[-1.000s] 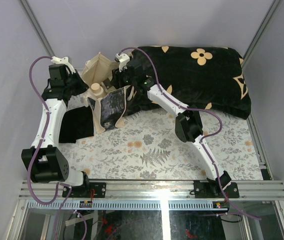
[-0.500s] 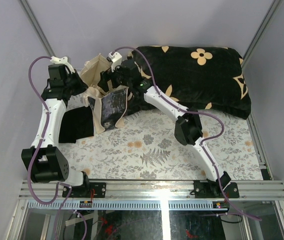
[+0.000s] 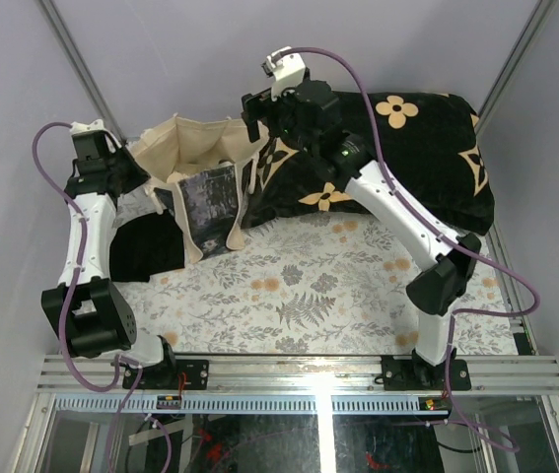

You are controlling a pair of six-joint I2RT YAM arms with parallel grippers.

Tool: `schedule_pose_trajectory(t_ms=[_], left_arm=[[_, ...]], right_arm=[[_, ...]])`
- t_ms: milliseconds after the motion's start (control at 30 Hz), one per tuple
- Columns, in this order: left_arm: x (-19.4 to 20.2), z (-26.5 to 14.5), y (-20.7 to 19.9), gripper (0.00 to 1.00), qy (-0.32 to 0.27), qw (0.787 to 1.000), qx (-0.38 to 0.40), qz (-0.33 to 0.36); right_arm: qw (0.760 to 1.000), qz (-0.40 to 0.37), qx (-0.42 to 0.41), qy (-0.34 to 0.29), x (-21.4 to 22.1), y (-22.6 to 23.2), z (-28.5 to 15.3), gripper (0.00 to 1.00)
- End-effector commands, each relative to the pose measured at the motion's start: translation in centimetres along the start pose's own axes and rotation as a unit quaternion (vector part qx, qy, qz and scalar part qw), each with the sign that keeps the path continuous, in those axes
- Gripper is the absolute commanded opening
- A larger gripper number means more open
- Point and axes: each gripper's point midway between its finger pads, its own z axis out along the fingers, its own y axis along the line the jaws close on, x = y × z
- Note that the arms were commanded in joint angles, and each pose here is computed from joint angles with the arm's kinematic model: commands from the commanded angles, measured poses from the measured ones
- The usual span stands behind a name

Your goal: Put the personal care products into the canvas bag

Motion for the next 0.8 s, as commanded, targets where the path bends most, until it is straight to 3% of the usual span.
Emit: schedule_pose_trajectory(t_ms=[0, 200, 367, 567, 767], left_arm=[[-2.2, 0.2, 3.3, 0.00, -0.030, 0.998, -0.056, -0.018], [-2.3, 0.8, 5.6, 0.00, -0.038, 0.994, -0.097, -0.028], [-2.1, 1.2, 8.3, 0.00, -0.034, 0.990, -0.133, -0.041], [-2.3, 1.2, 5.9, 0.00, -0.046, 0.996, -0.057, -0.055], [-2.3, 0.8, 5.1, 0.01, -0.048, 0.997, -0.039, -0.054]], right_arm=[[0.993, -0.034, 0.080, 0.078, 4.1, -3.4, -1.9, 0.99], [0.983, -0.015, 0.092, 0.157, 9.7, -3.8, -3.7, 0.99], [0.980, -0.002, 0.075, 0.182, 12.4, -2.9, -3.7, 0.99], [0.981, -0.004, 0.064, 0.185, 13.9, -2.7, -2.8, 0.99], [0.978, 0.114, 0.058, 0.166, 12.9, -4.6, 0.3, 0.99]])
